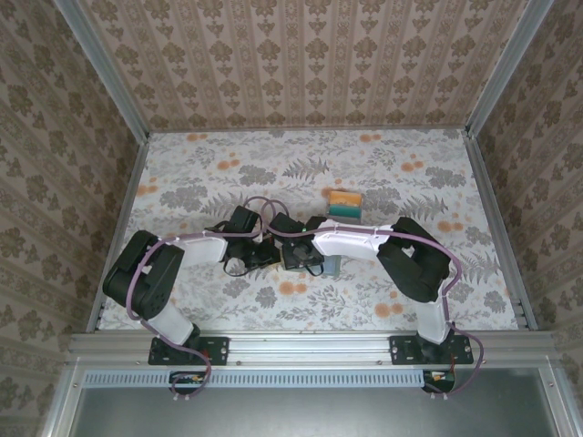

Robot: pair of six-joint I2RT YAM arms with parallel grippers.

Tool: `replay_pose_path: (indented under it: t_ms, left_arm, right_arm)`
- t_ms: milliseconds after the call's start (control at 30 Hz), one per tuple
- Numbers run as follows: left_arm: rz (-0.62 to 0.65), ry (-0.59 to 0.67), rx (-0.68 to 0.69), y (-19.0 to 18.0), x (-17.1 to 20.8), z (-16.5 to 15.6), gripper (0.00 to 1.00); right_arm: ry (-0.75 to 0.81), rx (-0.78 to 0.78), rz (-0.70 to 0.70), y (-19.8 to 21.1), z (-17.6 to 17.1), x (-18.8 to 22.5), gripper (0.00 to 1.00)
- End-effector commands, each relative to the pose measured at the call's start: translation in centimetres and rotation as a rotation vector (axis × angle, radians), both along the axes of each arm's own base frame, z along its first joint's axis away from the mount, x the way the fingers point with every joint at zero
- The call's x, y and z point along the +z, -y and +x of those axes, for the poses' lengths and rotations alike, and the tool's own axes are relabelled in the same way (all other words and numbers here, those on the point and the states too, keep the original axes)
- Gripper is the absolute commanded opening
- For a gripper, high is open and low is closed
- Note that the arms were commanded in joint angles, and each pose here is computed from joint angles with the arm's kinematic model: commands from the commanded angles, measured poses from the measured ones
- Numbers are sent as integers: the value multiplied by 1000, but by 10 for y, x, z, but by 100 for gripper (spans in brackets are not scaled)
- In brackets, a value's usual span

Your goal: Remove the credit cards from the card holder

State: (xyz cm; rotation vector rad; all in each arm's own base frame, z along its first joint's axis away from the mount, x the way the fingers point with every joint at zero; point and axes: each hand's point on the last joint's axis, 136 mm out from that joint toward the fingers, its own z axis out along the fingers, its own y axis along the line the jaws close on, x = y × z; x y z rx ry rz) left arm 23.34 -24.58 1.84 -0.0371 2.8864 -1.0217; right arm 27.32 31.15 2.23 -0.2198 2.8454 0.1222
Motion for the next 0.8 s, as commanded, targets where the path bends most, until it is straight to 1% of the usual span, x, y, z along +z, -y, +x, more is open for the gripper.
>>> replay_pose_path:
  t_ms: [0, 200, 400, 567, 767]
  left_arm:
    - [13, -19, 2, -4, -5, -8, 0]
    - [13, -19, 0, -3, -5, -8, 0]
    - [18, -19, 0, -4, -5, -7, 0]
    - [22, -21, -1, -5, -6, -8, 0]
    - [21, -18, -3, -4, -5, -7, 0]
  right_arm:
    - [-34, -9, -55, 11, -9, -18, 44]
    - [-32, -14, -60, 16, -8, -17, 33]
    - [12, -34, -62, 25, -4, -3, 33]
    - [59, -69, -81, 44, 3, 13, 34]
    - [68, -118, -83, 63, 5, 20, 35]
